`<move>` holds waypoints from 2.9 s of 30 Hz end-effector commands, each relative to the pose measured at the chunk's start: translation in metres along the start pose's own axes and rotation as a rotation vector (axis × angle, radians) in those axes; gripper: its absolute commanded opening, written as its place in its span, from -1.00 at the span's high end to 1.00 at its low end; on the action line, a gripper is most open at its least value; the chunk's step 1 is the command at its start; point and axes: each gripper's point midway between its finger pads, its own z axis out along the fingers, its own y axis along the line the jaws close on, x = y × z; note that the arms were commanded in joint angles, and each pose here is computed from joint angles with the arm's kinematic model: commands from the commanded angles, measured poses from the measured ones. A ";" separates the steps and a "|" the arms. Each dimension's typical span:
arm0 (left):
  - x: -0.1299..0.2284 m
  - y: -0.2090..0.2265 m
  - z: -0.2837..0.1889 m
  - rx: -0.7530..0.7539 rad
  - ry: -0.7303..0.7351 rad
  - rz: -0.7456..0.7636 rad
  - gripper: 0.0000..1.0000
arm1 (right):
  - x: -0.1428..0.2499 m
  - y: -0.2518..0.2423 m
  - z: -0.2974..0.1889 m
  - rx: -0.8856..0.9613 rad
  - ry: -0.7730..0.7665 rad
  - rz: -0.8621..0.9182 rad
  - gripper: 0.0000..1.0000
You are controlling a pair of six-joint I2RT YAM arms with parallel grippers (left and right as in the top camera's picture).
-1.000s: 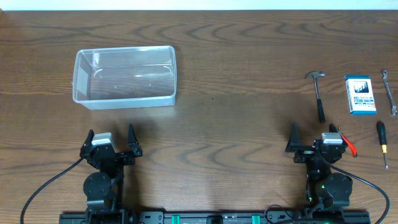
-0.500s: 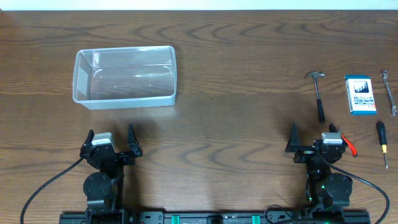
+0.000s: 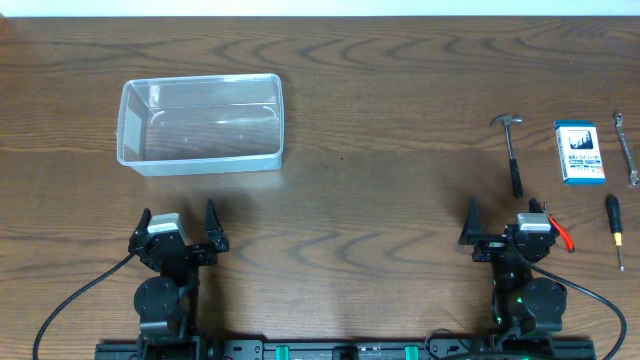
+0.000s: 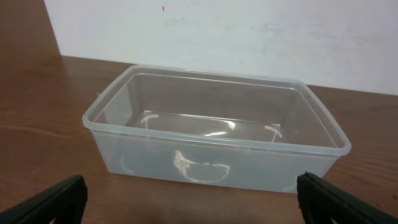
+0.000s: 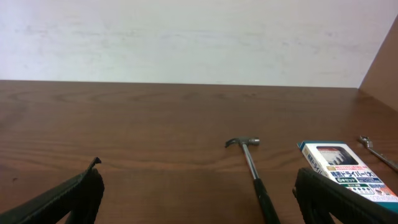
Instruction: Pack container
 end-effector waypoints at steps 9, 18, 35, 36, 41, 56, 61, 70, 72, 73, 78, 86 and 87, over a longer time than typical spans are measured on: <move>0.017 0.002 0.003 -0.008 0.035 -0.002 -0.96 | 0.001 -0.004 0.000 0.020 0.000 0.015 -0.98; 0.017 0.002 0.003 -0.008 0.035 -0.002 -0.96 | -0.012 -0.002 -0.001 0.005 -0.052 0.018 -0.98; 0.017 0.002 0.003 -0.008 0.035 -0.002 -0.96 | -0.044 0.081 -0.026 -0.502 -0.176 0.021 -0.98; 0.017 0.002 0.003 -0.008 0.035 -0.002 -0.96 | -0.048 0.086 -0.030 -0.539 -0.184 0.025 -0.98; 0.017 0.002 0.003 -0.008 0.035 -0.002 -0.96 | -0.091 0.089 -0.044 -0.566 -0.253 0.045 -0.99; 0.017 0.002 0.003 -0.008 0.035 -0.002 -0.96 | -0.181 0.090 -0.001 -0.547 0.242 0.147 -0.99; 0.017 0.002 0.003 -0.008 0.035 -0.002 -0.96 | -0.188 0.138 -0.022 -0.902 0.394 0.325 -0.99; 0.017 0.002 0.003 -0.008 0.035 -0.002 -0.96 | -0.193 0.140 0.009 -0.751 0.417 0.391 -0.99; 0.017 0.002 0.003 -0.008 0.035 -0.002 -0.96 | -0.200 0.148 0.013 -0.707 0.405 0.370 -0.99; 0.017 0.002 0.003 -0.008 0.035 -0.002 -0.96 | -0.203 0.154 0.014 -0.706 0.405 0.356 -0.99; 0.017 0.002 0.003 -0.008 0.035 -0.002 -0.96 | -0.199 0.202 0.020 -0.719 0.532 0.287 -0.99; 0.017 0.002 0.003 -0.008 0.035 -0.002 -0.96 | -0.159 0.245 0.054 -0.573 0.870 0.116 -0.98; 0.017 0.002 0.003 -0.008 0.035 -0.002 -0.96 | -0.156 0.246 0.057 -0.557 0.896 0.106 -0.98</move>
